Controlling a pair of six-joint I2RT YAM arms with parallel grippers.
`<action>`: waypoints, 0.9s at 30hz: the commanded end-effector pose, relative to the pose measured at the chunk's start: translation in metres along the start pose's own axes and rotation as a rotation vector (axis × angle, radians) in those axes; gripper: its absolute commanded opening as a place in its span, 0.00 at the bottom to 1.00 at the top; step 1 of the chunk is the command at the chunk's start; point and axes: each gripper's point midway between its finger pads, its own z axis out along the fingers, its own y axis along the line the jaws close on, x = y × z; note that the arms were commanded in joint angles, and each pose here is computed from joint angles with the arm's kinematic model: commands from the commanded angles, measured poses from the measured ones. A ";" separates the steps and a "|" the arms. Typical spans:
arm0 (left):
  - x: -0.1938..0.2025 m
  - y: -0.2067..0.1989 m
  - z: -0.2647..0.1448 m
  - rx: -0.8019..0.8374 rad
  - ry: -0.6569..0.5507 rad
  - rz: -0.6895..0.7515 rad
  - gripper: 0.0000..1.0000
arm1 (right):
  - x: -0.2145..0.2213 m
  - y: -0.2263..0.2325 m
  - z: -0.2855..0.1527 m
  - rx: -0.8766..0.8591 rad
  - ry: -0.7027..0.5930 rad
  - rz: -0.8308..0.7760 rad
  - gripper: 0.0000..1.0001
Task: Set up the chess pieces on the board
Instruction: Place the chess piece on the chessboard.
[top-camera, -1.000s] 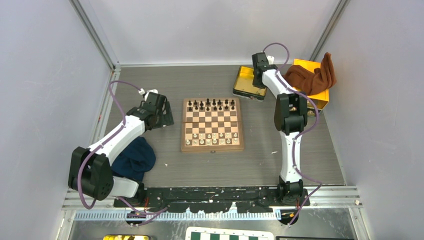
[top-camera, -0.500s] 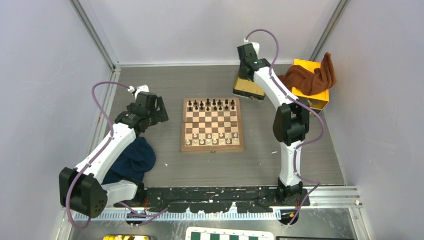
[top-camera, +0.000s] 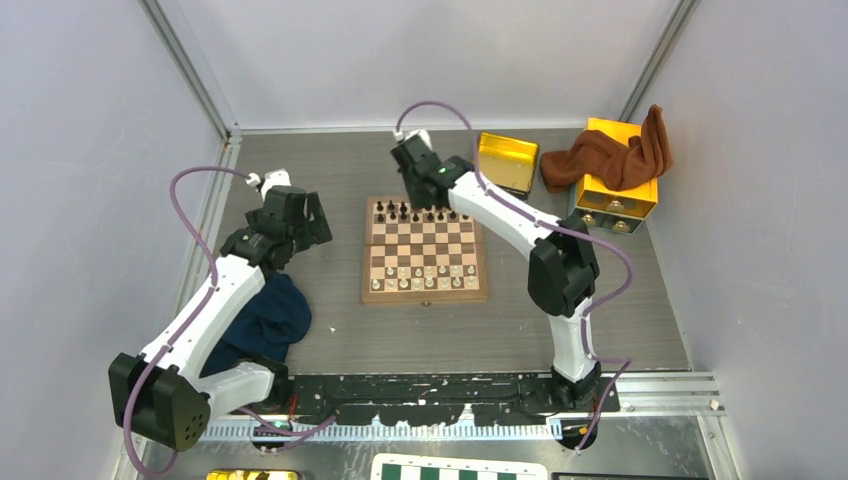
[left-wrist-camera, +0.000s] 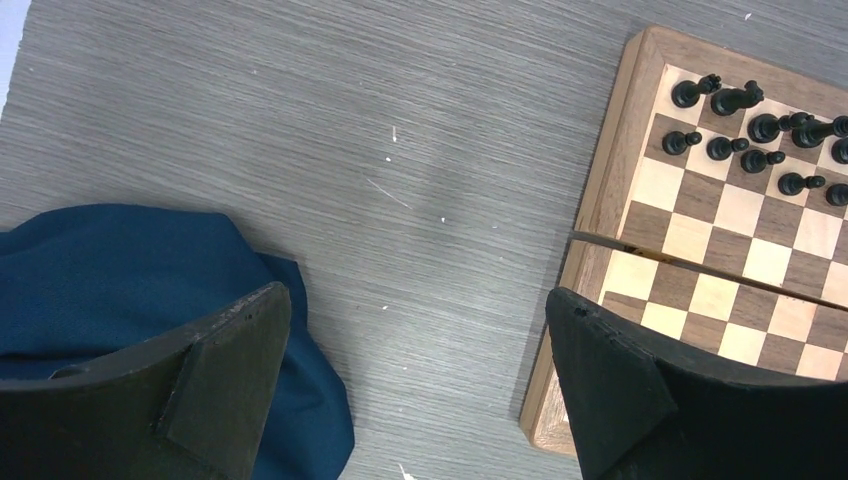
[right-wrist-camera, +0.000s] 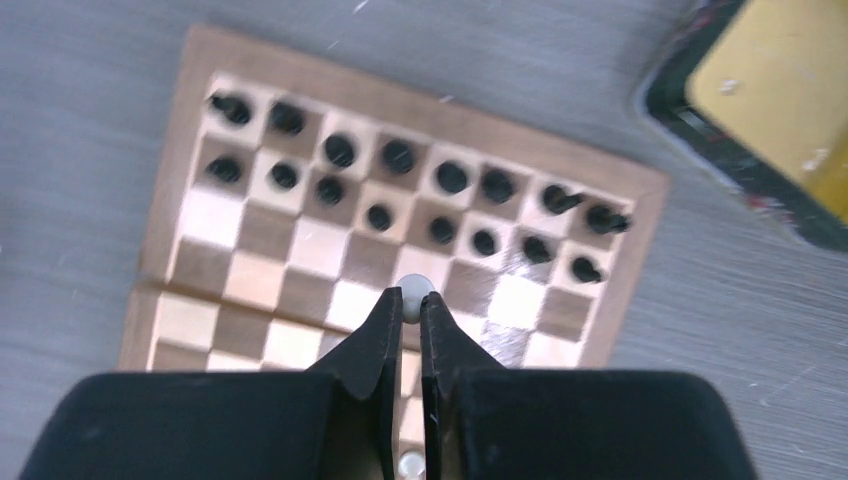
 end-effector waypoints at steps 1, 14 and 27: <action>-0.010 0.008 -0.007 -0.023 -0.045 -0.027 1.00 | -0.002 0.042 -0.044 -0.093 -0.053 -0.074 0.01; -0.019 0.014 -0.013 -0.045 -0.075 -0.028 1.00 | 0.047 0.119 -0.069 -0.232 0.002 -0.216 0.01; -0.016 0.020 -0.011 -0.062 -0.072 -0.025 1.00 | 0.077 0.154 -0.067 -0.286 0.054 -0.287 0.01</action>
